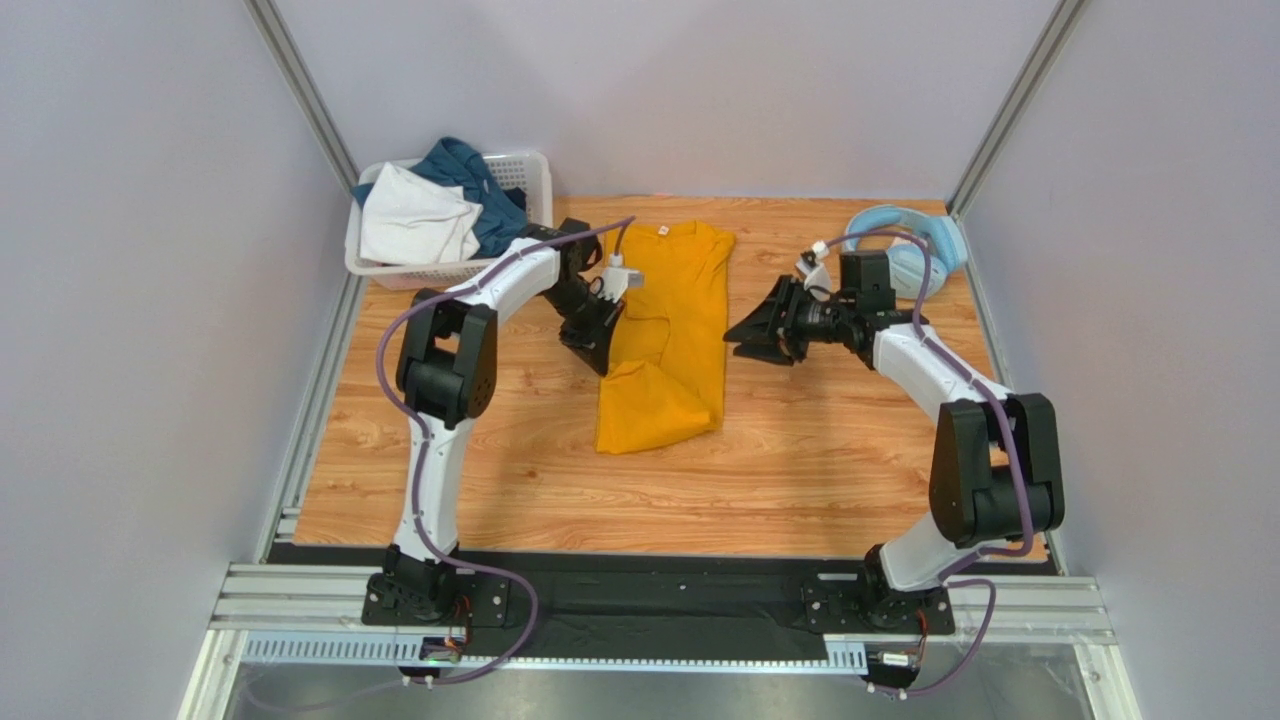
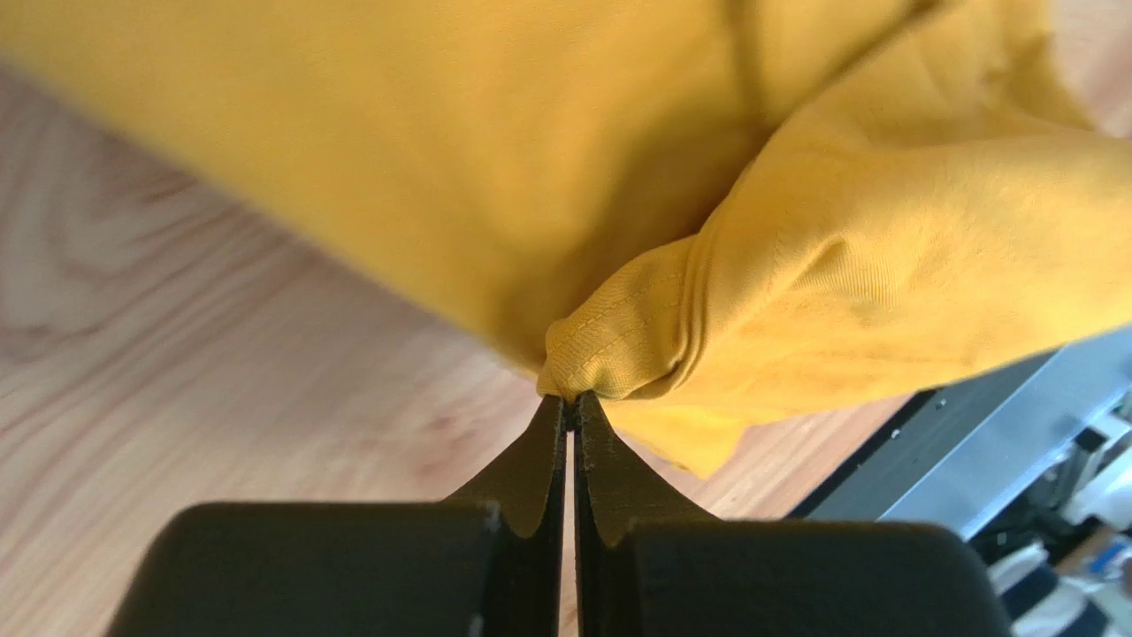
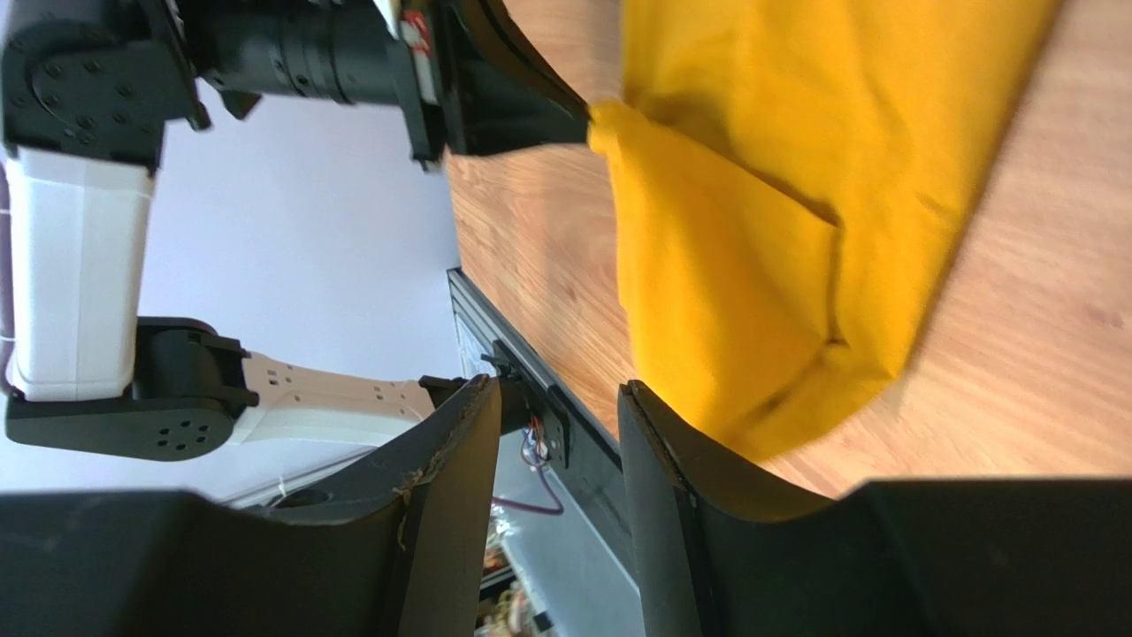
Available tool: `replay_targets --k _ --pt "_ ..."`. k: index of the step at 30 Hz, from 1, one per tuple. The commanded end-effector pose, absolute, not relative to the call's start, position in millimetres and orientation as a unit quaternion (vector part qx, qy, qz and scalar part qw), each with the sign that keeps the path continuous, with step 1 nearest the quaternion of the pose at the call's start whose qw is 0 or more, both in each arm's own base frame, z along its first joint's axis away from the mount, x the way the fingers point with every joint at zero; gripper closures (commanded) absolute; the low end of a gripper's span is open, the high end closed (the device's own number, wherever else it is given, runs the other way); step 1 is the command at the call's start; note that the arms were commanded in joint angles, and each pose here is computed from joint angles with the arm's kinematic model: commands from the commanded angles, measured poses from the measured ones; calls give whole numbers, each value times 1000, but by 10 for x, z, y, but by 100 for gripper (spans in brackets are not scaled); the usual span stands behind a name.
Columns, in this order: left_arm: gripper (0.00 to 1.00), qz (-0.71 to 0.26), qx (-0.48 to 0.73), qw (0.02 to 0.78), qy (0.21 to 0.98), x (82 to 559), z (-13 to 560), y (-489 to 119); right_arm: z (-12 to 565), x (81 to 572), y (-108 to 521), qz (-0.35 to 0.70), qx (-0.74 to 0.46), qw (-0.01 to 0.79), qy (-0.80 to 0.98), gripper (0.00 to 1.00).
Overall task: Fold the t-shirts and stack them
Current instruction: Fold the tshirt
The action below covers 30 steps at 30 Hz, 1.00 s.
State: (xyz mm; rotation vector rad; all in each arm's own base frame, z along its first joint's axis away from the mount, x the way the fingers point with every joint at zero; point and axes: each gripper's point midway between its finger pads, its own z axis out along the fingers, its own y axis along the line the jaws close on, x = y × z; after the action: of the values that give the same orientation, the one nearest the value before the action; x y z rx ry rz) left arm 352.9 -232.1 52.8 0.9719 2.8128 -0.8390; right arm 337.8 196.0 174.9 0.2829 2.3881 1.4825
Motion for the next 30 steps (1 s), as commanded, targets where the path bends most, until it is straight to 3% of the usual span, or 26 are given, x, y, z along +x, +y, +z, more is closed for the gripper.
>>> replay_targets --k 1,7,8,10,11,13,17,21,30 --pt "100 -260 285 84 919 3845 798 -2173 1581 3338 1949 511 102 146 841 56" --pt "100 -272 284 108 913 3906 1039 -2252 1464 3370 1973 513 110 133 841 56" --pt "85 -275 284 100 913 3865 1004 -2254 1427 3358 1972 512 112 129 842 56" --pt "67 -273 291 79 913 3734 886 -2263 1370 3355 1994 511 114 122 843 55" --pt "40 -272 293 74 914 3689 860 -2261 1344 3361 2005 511 114 119 844 55" --pt "1 -271 302 76 911 3610 878 -2259 1242 3362 2073 505 109 107 850 55" --pt "0 -287 313 105 899 3524 1238 -2279 949 3363 2238 482 107 69 867 55" --pt "0 -325 354 114 869 3045 1631 -2417 676 3349 2412 472 100 43 875 55" --pt "0 -311 409 -13 858 2246 814 -2651 603 3391 2751 503 104 22 858 56"
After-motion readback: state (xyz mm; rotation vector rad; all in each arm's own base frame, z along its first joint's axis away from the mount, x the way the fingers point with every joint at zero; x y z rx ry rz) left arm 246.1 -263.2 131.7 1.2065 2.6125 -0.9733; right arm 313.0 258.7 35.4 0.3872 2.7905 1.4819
